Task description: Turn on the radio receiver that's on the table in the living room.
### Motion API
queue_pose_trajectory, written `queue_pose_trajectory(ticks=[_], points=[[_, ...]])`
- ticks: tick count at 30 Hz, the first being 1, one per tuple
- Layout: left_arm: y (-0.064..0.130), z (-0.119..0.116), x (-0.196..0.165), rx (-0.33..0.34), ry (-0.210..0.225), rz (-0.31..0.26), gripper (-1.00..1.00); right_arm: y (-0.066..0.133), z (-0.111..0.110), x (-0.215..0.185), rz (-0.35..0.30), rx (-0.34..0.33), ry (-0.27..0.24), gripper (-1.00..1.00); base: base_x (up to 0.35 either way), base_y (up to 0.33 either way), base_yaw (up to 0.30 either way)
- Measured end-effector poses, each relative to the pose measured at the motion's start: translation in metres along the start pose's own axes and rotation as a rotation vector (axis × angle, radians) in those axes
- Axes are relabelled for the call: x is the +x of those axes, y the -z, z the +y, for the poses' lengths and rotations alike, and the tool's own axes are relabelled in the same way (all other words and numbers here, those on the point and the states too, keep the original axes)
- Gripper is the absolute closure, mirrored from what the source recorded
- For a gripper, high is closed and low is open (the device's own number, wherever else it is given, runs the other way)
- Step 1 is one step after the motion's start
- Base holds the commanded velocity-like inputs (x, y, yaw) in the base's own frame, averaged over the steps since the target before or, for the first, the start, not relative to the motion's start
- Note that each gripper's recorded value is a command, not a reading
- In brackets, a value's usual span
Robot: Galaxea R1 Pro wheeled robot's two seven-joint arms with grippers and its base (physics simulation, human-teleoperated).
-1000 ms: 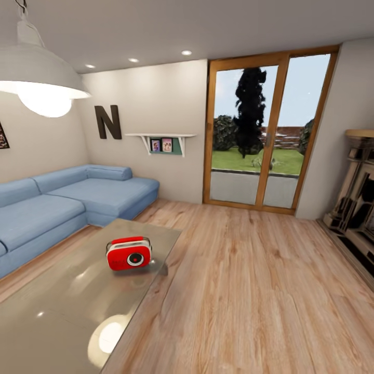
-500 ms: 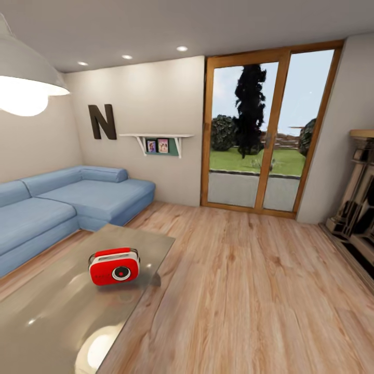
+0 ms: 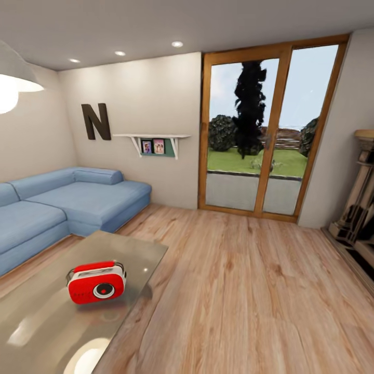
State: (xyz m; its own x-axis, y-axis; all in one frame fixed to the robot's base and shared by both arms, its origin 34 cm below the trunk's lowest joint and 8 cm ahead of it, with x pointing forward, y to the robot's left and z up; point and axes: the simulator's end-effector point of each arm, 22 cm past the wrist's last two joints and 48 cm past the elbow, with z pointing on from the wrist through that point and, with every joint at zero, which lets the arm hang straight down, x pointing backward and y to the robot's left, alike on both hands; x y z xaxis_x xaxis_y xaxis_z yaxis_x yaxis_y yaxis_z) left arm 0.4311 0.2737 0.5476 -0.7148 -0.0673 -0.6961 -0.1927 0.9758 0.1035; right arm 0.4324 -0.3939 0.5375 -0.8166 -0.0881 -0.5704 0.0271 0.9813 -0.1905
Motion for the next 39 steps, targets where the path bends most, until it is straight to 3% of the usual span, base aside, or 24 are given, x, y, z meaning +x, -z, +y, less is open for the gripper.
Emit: queue_pose_trajectory(ticks=[21,30,39], points=[[0.0,0.0,0.0,0.0,0.0,0.0,-1.0,0.0,0.0004,0.0,0.0,-0.001,0.001,-1.0,0.316,-0.145,0.009],[0.0,0.0,0.0,0.0,0.0,0.0,-1.0,0.0,0.0005,0.0,0.0,-0.001,0.0,-1.0,0.292,-0.125,0.225],[0.0,0.0,-0.0002,0.0,0.0,0.0,-1.0,0.0,0.0006,0.0,0.0,-0.001,0.0,-1.0,0.04,-0.015,0.281]])
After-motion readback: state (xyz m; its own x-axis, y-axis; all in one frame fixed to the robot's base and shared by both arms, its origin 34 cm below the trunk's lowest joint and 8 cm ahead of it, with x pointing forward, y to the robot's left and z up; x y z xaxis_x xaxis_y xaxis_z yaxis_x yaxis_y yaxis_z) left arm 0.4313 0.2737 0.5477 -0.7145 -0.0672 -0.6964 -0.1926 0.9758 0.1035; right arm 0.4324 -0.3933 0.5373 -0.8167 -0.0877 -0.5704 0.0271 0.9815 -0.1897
